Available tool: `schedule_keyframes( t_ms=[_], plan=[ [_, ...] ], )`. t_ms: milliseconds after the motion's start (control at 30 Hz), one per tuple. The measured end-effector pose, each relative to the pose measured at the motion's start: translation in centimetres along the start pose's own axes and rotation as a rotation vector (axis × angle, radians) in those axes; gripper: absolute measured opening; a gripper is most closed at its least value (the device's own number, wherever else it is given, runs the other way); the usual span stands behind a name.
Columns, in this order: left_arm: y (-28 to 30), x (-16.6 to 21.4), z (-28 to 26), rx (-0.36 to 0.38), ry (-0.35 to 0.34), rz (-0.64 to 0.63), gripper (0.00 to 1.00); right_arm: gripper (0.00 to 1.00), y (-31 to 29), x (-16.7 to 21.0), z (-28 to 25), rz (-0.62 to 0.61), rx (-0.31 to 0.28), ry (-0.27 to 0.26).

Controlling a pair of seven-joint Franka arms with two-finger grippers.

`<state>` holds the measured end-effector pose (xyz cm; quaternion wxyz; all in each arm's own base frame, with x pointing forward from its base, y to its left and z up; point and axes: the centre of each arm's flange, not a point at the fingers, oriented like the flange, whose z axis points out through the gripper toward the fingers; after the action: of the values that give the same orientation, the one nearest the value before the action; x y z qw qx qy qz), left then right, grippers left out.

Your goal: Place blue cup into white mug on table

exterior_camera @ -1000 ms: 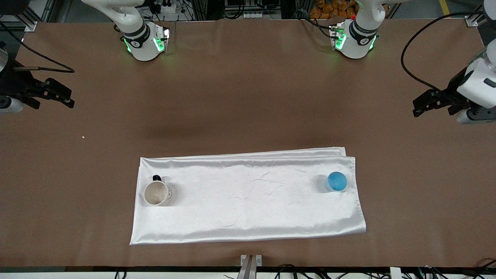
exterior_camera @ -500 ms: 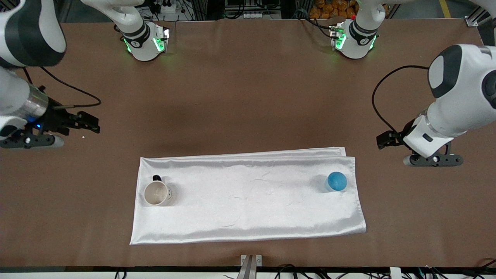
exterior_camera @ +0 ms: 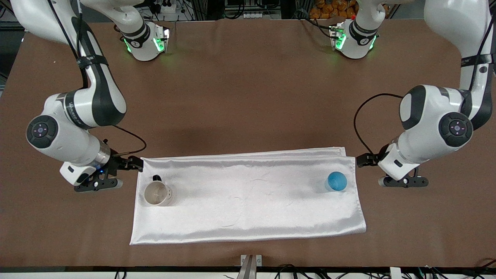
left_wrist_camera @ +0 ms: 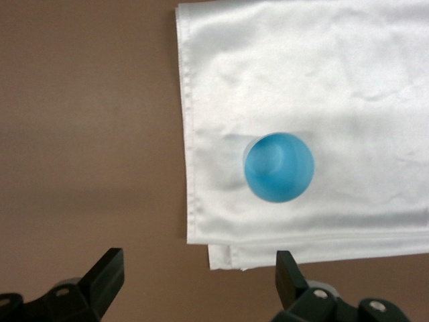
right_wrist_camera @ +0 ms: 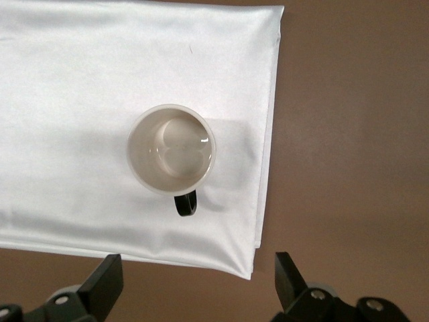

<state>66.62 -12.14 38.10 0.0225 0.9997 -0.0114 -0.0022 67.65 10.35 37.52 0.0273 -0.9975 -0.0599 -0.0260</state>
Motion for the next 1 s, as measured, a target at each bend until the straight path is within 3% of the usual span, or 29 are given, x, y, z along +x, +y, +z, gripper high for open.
schedule_keyframes(
  t_ms=[533,1000],
  plan=[
    [1.0,1.9,10.0,-0.021,0.027,-0.009,1.00,1.00,0.2,0.7,9.0,-0.134,0.007,-0.024],
    [0.9,2.1,12.1,-0.026,0.031,-0.020,1.00,1.00,-2.6,0.6,13.8,-0.179,0.013,-0.024]
  ],
)
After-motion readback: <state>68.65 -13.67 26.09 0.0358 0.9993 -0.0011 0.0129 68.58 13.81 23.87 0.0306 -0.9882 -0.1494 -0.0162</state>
